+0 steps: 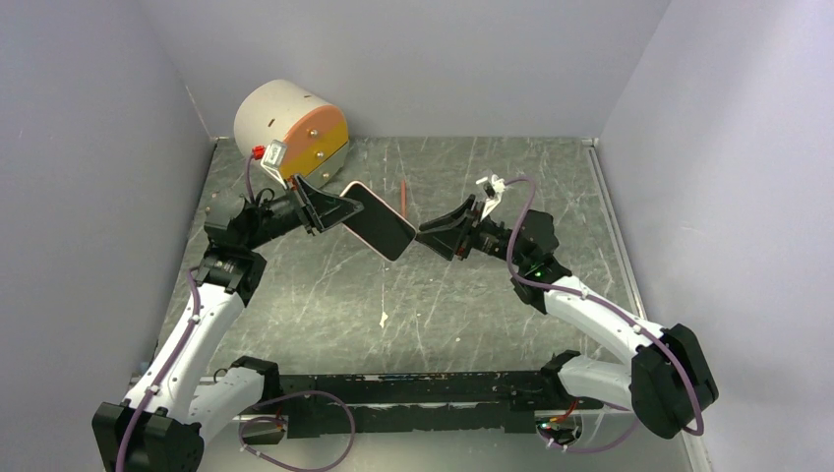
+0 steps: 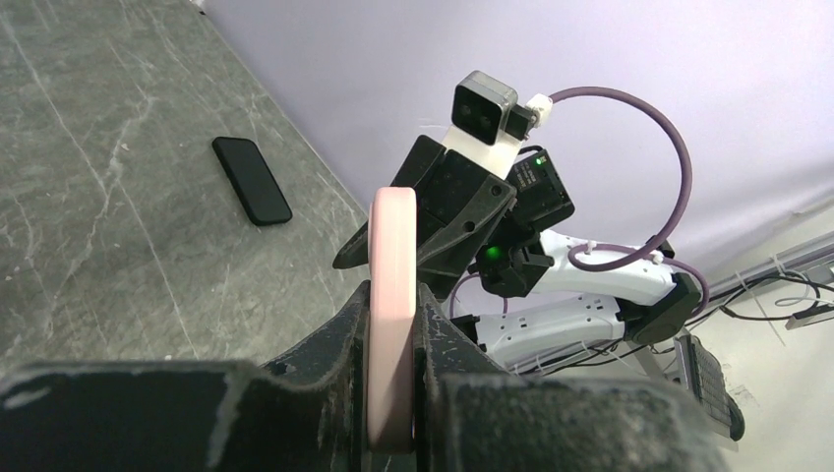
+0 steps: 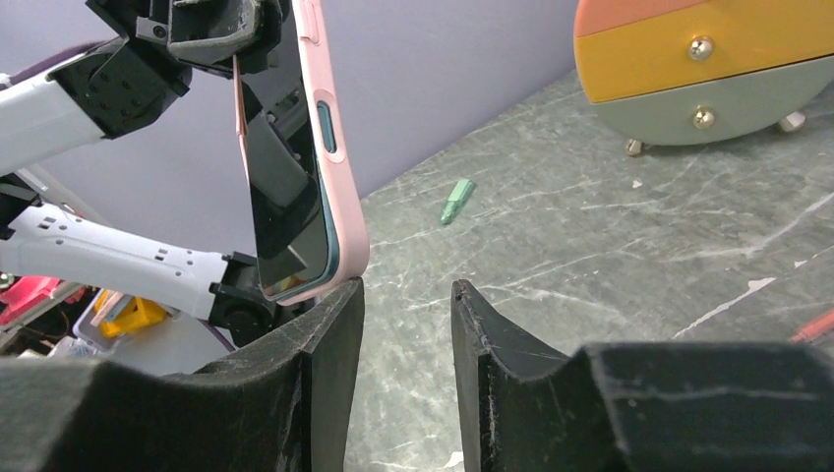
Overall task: Take the phone out of the phone case
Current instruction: Remove the phone case from the phone.
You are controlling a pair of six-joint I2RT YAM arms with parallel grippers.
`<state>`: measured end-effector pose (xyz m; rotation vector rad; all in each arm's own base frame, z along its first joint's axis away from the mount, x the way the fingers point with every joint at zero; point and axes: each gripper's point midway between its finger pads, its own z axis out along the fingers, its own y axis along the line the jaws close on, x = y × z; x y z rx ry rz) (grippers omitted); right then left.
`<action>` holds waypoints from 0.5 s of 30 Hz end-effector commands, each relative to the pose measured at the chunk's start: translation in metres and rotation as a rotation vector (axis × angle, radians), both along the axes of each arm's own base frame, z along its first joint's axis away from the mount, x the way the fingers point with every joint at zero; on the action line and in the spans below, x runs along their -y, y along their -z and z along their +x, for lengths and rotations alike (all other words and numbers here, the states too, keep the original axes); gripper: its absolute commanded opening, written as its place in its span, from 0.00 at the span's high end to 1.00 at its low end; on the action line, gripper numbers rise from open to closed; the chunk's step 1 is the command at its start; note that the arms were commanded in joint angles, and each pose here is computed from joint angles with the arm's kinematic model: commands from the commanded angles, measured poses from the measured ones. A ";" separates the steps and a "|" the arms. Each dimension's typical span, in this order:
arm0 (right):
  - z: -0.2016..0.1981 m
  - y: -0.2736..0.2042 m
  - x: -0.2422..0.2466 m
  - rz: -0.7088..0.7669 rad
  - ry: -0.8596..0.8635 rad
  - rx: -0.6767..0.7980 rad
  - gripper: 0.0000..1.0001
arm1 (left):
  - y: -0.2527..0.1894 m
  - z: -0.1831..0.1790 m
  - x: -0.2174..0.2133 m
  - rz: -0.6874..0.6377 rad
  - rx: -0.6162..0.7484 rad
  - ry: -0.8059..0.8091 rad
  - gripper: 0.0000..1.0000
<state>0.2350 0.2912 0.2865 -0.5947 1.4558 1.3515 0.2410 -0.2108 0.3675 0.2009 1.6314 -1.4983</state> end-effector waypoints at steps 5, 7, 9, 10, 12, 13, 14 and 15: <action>-0.006 -0.026 0.005 0.093 -0.013 0.066 0.59 | -0.025 -0.008 -0.002 -0.030 0.090 -0.003 0.98; -0.007 -0.026 0.005 0.095 -0.019 0.065 0.59 | -0.025 -0.008 -0.002 -0.031 0.090 -0.005 0.98; -0.006 -0.027 0.005 0.100 -0.021 0.066 0.58 | -0.025 -0.008 -0.002 -0.036 0.086 -0.004 0.97; -0.007 -0.027 0.005 0.104 -0.023 0.068 0.59 | -0.025 -0.008 -0.002 -0.037 0.085 -0.003 0.98; -0.008 -0.028 0.005 0.110 -0.032 0.067 0.58 | -0.025 -0.008 -0.003 -0.038 0.086 -0.007 0.97; -0.009 -0.028 0.005 0.112 -0.036 0.067 0.58 | -0.025 -0.008 -0.003 -0.038 0.085 -0.011 0.98; -0.009 -0.028 0.004 0.113 -0.042 0.064 0.58 | -0.025 -0.008 -0.003 -0.040 0.086 -0.015 0.97; -0.010 -0.028 0.004 0.115 -0.046 0.064 0.58 | -0.025 -0.007 -0.004 -0.041 0.085 -0.018 0.97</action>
